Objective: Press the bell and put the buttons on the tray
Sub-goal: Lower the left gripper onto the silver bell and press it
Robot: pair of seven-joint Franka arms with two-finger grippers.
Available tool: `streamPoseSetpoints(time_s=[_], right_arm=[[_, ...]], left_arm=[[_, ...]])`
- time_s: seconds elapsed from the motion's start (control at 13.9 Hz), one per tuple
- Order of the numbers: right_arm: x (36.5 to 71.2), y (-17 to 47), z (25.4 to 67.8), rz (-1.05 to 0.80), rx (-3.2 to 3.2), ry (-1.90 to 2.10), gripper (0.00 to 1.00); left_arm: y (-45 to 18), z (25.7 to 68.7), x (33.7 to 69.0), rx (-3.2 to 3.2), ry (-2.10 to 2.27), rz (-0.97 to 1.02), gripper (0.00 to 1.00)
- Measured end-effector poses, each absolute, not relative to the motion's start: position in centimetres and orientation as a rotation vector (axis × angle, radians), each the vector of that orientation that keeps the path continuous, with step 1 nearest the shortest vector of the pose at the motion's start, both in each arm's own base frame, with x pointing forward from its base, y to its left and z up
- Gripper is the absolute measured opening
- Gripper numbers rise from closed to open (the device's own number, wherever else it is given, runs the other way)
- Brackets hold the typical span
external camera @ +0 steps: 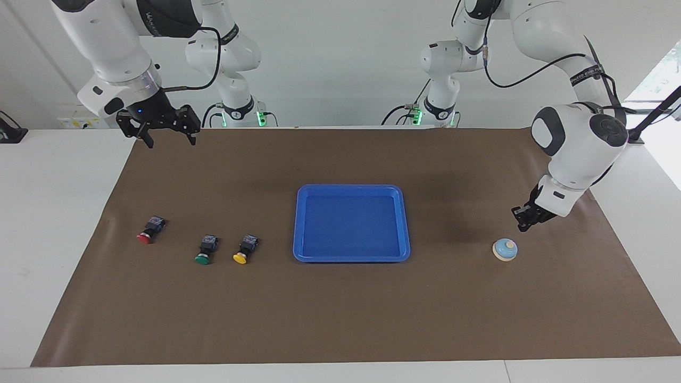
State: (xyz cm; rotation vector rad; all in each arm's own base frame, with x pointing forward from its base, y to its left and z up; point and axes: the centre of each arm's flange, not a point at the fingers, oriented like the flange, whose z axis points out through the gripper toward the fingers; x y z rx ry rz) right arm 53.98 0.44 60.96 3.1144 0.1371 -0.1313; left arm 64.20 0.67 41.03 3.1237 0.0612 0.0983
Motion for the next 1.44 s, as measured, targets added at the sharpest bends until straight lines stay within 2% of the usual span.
streamPoseSetpoints(time_s=[0.29, 0.93, 1.29, 1.44], right_arm=[[54.0, 0.4, 61.0, -0.131, 3.114, 0.137, 1.00], [54.0, 0.4, 61.0, -0.131, 3.114, 0.137, 1.00], [54.0, 0.4, 61.0, -0.131, 3.114, 0.137, 1.00], [54.0, 0.4, 61.0, -0.131, 3.114, 0.137, 1.00]], left_arm=[[0.9, 38.8, 64.8, 3.124, 0.067, 0.084, 0.01], [0.9, 36.6, 65.3, 3.122, 0.069, 0.105, 0.01], [0.9, 33.8, 64.7, 3.120, 0.070, 0.157, 0.01], [0.9, 33.9, 64.5, 3.120, 0.071, 0.179, 0.01]])
